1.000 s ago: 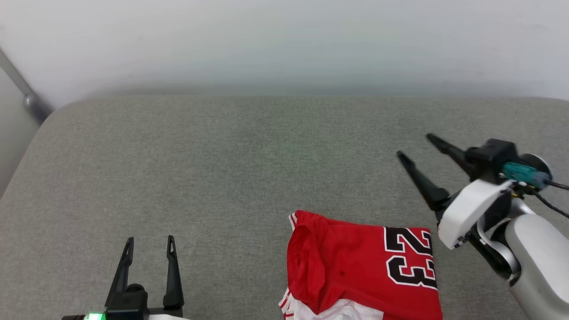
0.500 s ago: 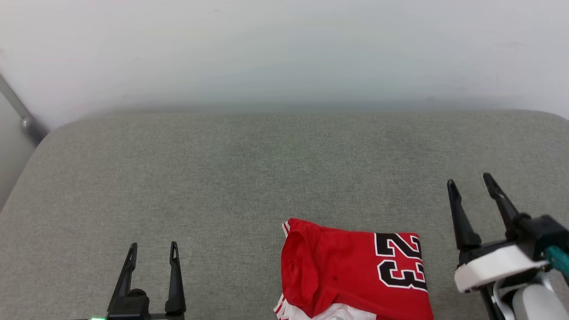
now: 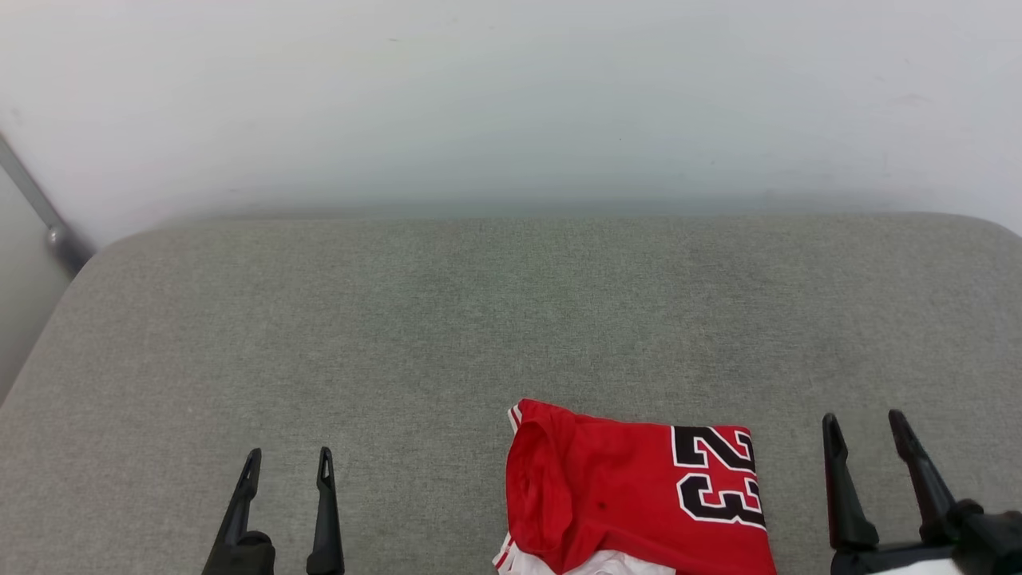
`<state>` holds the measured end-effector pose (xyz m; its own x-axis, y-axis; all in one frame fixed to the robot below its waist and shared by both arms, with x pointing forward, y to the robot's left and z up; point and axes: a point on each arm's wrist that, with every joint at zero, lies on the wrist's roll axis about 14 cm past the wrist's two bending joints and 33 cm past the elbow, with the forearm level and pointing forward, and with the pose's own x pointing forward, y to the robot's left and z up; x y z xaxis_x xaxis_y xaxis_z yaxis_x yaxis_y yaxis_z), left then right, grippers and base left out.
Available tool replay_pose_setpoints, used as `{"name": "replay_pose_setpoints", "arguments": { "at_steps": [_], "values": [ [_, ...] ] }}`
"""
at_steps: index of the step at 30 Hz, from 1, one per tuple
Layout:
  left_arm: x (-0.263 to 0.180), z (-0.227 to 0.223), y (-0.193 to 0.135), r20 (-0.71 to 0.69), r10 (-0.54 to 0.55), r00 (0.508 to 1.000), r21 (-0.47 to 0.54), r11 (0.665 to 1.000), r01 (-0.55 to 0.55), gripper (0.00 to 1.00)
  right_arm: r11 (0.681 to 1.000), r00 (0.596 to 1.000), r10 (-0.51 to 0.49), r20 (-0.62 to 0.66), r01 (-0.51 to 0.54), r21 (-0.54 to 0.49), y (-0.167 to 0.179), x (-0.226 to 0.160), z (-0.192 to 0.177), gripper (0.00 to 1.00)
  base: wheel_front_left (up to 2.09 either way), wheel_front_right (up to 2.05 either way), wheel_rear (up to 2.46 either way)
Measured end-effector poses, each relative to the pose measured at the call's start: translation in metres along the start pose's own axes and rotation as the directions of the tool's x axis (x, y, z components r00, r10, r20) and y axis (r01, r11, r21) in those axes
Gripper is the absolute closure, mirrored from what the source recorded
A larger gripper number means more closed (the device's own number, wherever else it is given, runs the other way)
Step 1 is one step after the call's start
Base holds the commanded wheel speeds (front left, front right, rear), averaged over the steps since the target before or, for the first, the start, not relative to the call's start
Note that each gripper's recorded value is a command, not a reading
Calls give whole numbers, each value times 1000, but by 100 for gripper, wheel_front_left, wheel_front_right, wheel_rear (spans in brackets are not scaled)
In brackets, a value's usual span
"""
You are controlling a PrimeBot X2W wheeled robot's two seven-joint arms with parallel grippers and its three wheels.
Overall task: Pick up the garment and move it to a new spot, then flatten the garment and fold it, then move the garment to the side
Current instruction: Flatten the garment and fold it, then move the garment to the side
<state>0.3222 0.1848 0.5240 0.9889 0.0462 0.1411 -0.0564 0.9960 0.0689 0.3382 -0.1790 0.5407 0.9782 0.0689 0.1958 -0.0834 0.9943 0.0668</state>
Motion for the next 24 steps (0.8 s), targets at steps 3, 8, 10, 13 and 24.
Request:
{"name": "replay_pose_setpoints", "arguments": {
  "at_steps": [3, 8, 10, 13, 24],
  "values": [
    [-3, -1, -1, -5, -6, 1000, -4, 1000, 6, 0, 1000, 1000, -6, -31, 7, 6, 0, -10, -8, 0, 0, 0, 0],
    [-5, -5, -1, -17, -4, 1000, -7, 1000, 4, 0, 999, 997, -17, -70, 19, 31, -2, -17, -20, 0, 0, 0, 0],
    [-6, -6, -1, -21, -7, 1000, -9, 1000, 7, 0, 999, 997, -17, -77, 20, 34, -2, -18, -22, 0, 0, 0, 0],
    [-6, -7, 1, -26, 0, 1000, -8, 1000, 0, 0, 999, 997, -16, -80, 19, 34, -2, -18, -23, 0, 0, 0, 0],
    [-7, -14, 5, -47, 8, 999, -9, 1000, -8, 0, 999, 999, -42, 23, 42, 1, -14, 8, 6, 0, 0, 0, 0]
  ]
}}
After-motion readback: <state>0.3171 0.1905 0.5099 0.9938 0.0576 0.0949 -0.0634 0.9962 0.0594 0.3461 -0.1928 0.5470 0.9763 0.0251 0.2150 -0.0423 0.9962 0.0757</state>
